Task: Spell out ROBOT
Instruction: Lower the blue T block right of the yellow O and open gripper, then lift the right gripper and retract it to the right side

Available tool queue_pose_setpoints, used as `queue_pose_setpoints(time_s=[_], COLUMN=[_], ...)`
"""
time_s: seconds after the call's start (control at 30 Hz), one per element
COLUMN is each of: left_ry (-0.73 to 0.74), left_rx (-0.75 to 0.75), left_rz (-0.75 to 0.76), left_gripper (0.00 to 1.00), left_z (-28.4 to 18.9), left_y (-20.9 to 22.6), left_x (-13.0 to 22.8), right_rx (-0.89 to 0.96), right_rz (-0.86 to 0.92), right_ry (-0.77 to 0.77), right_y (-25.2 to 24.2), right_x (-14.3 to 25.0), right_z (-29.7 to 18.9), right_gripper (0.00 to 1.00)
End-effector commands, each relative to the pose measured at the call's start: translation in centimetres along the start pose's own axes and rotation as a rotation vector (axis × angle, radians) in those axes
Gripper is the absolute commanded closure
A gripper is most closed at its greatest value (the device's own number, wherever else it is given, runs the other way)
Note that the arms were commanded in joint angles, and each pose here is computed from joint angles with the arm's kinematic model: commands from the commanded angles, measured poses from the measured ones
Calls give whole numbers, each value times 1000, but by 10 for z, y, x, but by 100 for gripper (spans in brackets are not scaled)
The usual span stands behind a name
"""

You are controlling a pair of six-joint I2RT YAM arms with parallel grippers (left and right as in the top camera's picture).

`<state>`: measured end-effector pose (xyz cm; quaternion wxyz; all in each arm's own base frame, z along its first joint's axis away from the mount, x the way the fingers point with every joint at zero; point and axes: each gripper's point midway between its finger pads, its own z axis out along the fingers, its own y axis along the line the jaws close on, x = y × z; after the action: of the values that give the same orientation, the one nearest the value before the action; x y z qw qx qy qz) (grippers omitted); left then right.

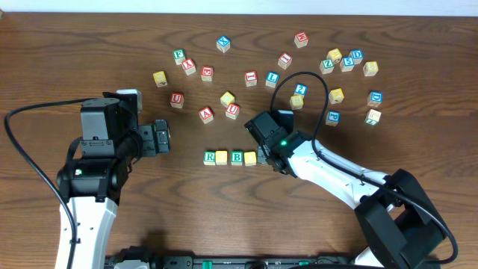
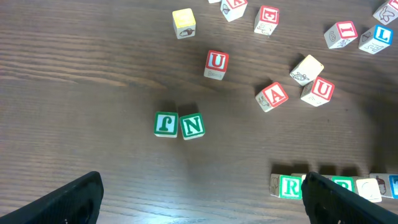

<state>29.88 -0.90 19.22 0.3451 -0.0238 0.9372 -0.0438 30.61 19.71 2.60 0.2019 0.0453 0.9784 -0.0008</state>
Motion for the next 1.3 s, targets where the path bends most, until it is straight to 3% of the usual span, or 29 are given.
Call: queue_pose_setpoints(time_s=[0.0, 0.7, 1.27], left_ry=[-2, -3, -3], left_rx=[-1, -1, -1], left_rz=[9, 9, 9], left_gripper=[0, 0, 0], left_z=[-1, -1, -1], left_y=[1, 1, 1], left_x=[0, 0, 0], right_rx=[-15, -15, 8], right_rz=[-45, -3, -26], right_ry=[25, 92, 40], right_y=[4, 2, 6], right_x=[9, 24, 21], right_z=[3, 1, -1], right_gripper=[99, 99, 99])
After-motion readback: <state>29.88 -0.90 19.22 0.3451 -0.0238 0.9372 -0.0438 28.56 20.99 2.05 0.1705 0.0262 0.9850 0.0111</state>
